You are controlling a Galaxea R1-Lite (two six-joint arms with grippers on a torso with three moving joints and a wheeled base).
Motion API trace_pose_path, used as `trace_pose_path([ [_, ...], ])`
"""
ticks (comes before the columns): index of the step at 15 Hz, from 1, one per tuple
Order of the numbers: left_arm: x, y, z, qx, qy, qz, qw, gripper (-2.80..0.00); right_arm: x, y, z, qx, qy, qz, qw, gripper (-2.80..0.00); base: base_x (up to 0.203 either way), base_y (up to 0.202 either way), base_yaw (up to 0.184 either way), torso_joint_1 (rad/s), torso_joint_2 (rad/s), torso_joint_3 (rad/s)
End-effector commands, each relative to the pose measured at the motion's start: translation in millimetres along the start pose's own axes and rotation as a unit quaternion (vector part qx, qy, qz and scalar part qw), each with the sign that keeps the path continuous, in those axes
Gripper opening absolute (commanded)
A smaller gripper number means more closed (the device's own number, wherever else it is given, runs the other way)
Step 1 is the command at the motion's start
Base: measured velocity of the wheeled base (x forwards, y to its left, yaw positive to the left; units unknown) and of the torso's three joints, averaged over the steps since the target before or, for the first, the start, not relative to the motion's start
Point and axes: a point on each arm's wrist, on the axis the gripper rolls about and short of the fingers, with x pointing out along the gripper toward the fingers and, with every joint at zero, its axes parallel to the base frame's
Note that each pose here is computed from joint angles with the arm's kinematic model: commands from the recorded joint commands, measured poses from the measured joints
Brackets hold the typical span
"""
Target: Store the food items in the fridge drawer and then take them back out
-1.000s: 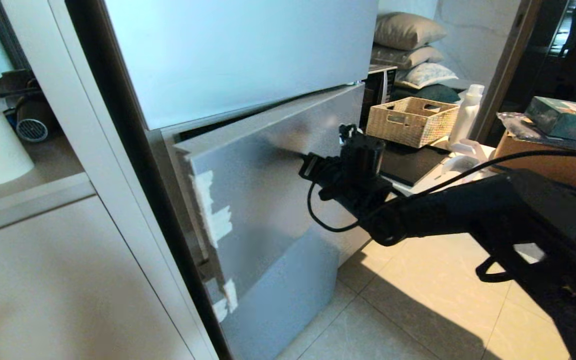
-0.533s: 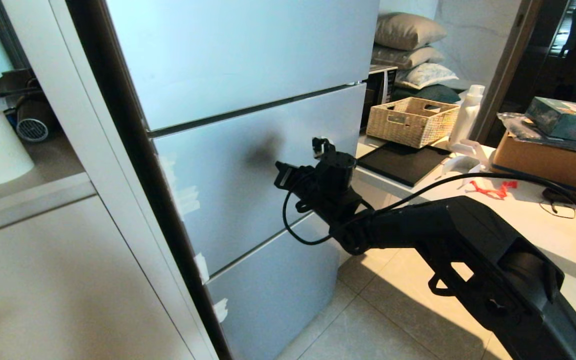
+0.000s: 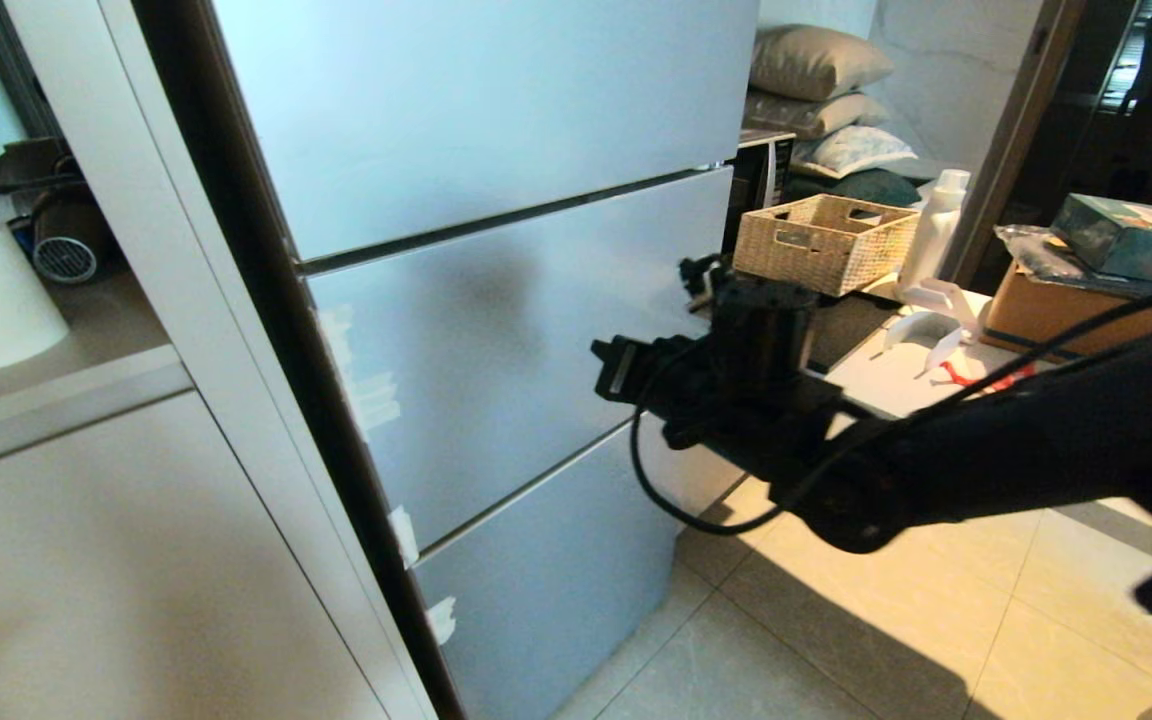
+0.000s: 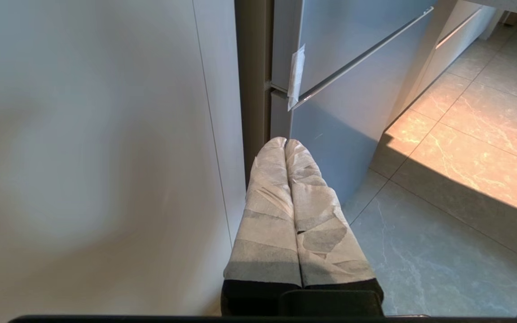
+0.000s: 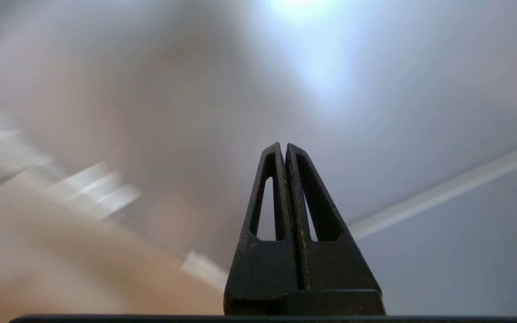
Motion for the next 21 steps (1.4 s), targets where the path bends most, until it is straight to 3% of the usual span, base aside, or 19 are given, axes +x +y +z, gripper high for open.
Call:
trace_pose_path([
  [1, 0, 0.0, 0, 0.0, 0.0, 0.0, 1.0, -2.8, -129, 29, 76, -0.008, -0.07, 0.028, 0.997, -2.8, 0.0, 0.0, 0.0, 0.0, 0.0, 0.0],
  [4, 0, 0.0, 0, 0.0, 0.0, 0.0, 1.0, -2.8, -246, 21, 83, -0.021, -0.105, 0.021, 0.994, -2.8, 0.0, 0.0, 0.0, 0.0, 0.0, 0.0],
  [6, 0, 0.0, 0, 0.0, 0.0, 0.001, 1.0, -2.8, -299, 2, 72, -0.029, -0.123, -0.032, 0.991, -2.8, 0.0, 0.0, 0.0, 0.0, 0.0, 0.0],
  [7, 0, 0.0, 0, 0.0, 0.0, 0.001, 1.0, -2.8, -317, -14, 53, -0.036, -0.113, -0.081, 0.99, -2.8, 0.0, 0.0, 0.0, 0.0, 0.0, 0.0],
  [8, 0, 0.0, 0, 0.0, 0.0, 0.001, 1.0, -2.8, -327, -26, 43, -0.046, -0.111, -0.123, 0.985, -2.8, 0.0, 0.0, 0.0, 0.0, 0.0, 0.0],
  [10, 0, 0.0, 0, 0.0, 0.0, 0.0, 1.0, -2.8, -363, -41, 23, -0.092, -0.126, -0.203, 0.967, -2.8, 0.0, 0.0, 0.0, 0.0, 0.0, 0.0],
  [12, 0, 0.0, 0, 0.0, 0.0, 0.001, 1.0, -2.8, -395, -38, -3, -0.146, -0.139, -0.211, 0.957, -2.8, 0.0, 0.0, 0.0, 0.0, 0.0, 0.0],
  [16, 0, 0.0, 0, 0.0, 0.0, 0.0, 1.0, -2.8, -431, -44, -65, -0.231, -0.125, -0.236, 0.936, -2.8, 0.0, 0.0, 0.0, 0.0, 0.0, 0.0],
  [19, 0, 0.0, 0, 0.0, 0.0, 0.0, 1.0, -2.8, -440, -54, -96, -0.241, -0.077, -0.288, 0.924, -2.8, 0.0, 0.0, 0.0, 0.0, 0.0, 0.0],
  [21, 0, 0.0, 0, 0.0, 0.0, 0.0, 1.0, -2.8, -439, -58, -101, -0.247, -0.05, -0.303, 0.919, -2.8, 0.0, 0.0, 0.0, 0.0, 0.0, 0.0],
])
